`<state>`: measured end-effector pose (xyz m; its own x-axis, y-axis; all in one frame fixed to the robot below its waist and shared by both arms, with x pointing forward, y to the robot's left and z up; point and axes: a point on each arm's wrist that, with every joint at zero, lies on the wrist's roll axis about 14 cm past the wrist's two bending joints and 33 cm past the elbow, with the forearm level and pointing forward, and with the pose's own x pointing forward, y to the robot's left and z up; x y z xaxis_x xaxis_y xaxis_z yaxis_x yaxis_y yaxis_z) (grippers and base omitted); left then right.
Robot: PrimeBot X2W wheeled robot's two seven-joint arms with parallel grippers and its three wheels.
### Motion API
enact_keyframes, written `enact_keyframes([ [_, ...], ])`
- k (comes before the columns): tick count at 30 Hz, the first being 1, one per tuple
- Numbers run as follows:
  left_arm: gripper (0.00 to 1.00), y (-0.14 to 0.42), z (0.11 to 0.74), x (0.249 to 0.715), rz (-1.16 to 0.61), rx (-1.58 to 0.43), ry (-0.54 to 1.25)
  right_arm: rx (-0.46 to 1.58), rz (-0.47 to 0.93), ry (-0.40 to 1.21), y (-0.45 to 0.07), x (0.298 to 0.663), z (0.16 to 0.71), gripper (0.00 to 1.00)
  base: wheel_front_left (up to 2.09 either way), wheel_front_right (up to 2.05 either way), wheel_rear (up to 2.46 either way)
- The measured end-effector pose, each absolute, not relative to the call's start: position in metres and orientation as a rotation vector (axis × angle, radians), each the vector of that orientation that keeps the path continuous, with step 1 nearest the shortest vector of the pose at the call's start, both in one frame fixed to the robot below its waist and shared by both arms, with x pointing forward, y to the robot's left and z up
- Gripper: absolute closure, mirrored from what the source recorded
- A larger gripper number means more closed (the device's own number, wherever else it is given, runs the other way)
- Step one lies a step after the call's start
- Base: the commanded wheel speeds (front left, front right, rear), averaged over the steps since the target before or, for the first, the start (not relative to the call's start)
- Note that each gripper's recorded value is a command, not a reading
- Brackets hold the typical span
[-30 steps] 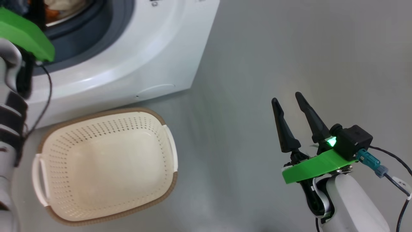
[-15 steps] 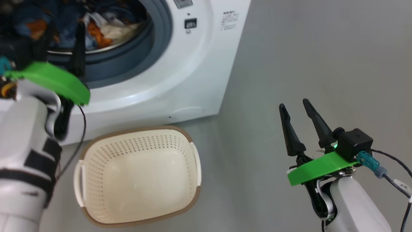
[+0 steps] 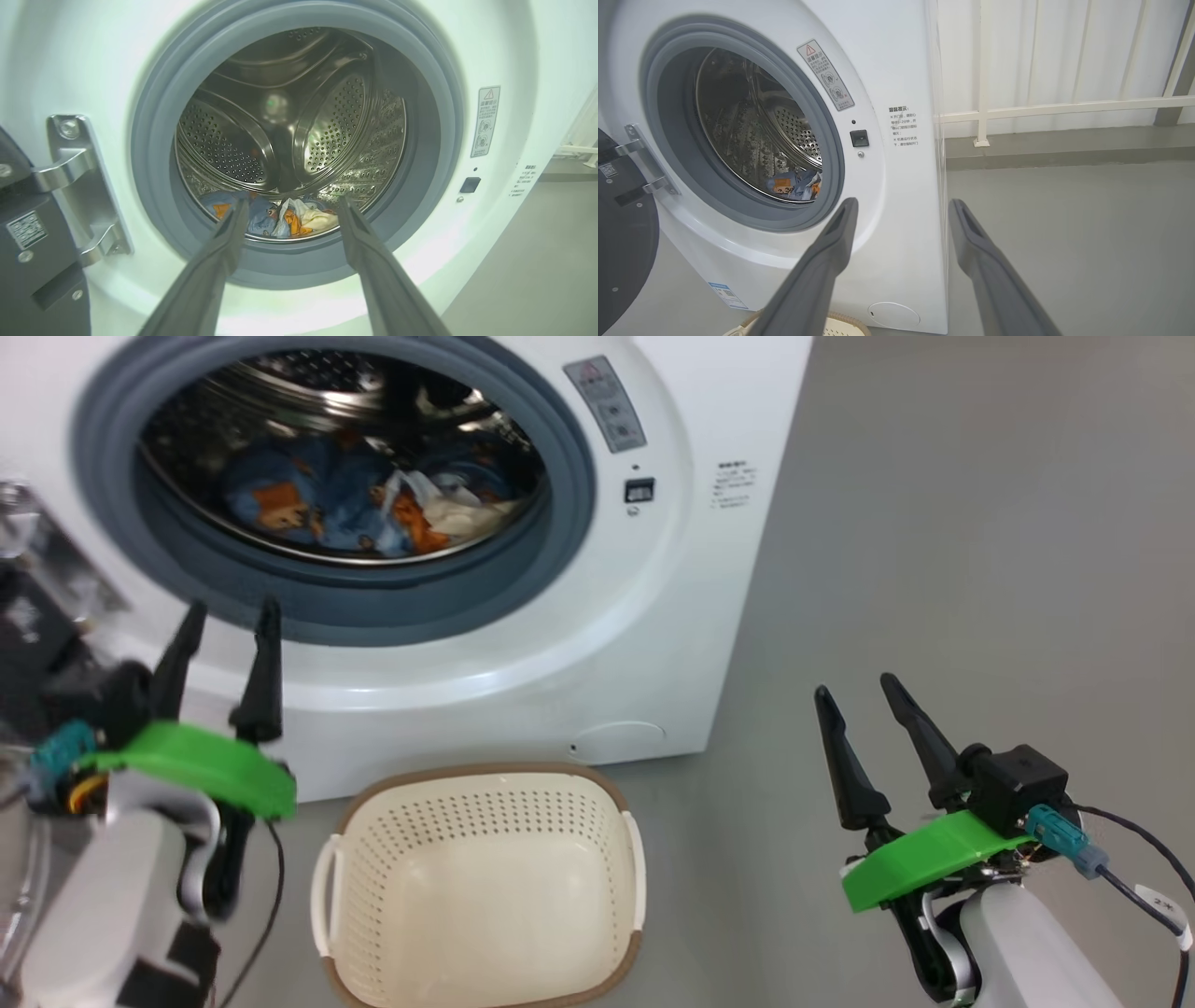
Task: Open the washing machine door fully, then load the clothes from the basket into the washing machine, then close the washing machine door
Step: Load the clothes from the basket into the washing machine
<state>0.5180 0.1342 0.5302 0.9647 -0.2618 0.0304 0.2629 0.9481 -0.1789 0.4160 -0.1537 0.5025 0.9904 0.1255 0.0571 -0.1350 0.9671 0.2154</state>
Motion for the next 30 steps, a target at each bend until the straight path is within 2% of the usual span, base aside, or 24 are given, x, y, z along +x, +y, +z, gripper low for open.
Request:
enact_keyframes([
  [14, 0.0, 0.189, 0.527, 0.437, -0.115, -0.176, -0.047, 0.207, 0.221, -0.061, -0.133, 0.405, 0.513, 0.0, 0.0, 0.0, 0.0],
  [30, 0.0, 0.218, 0.519, 0.398, -0.02, -0.204, -0.051, 0.195, 0.244, -0.082, -0.129, 0.402, 0.522, 0.0, 0.0, 0.0, 0.0],
])
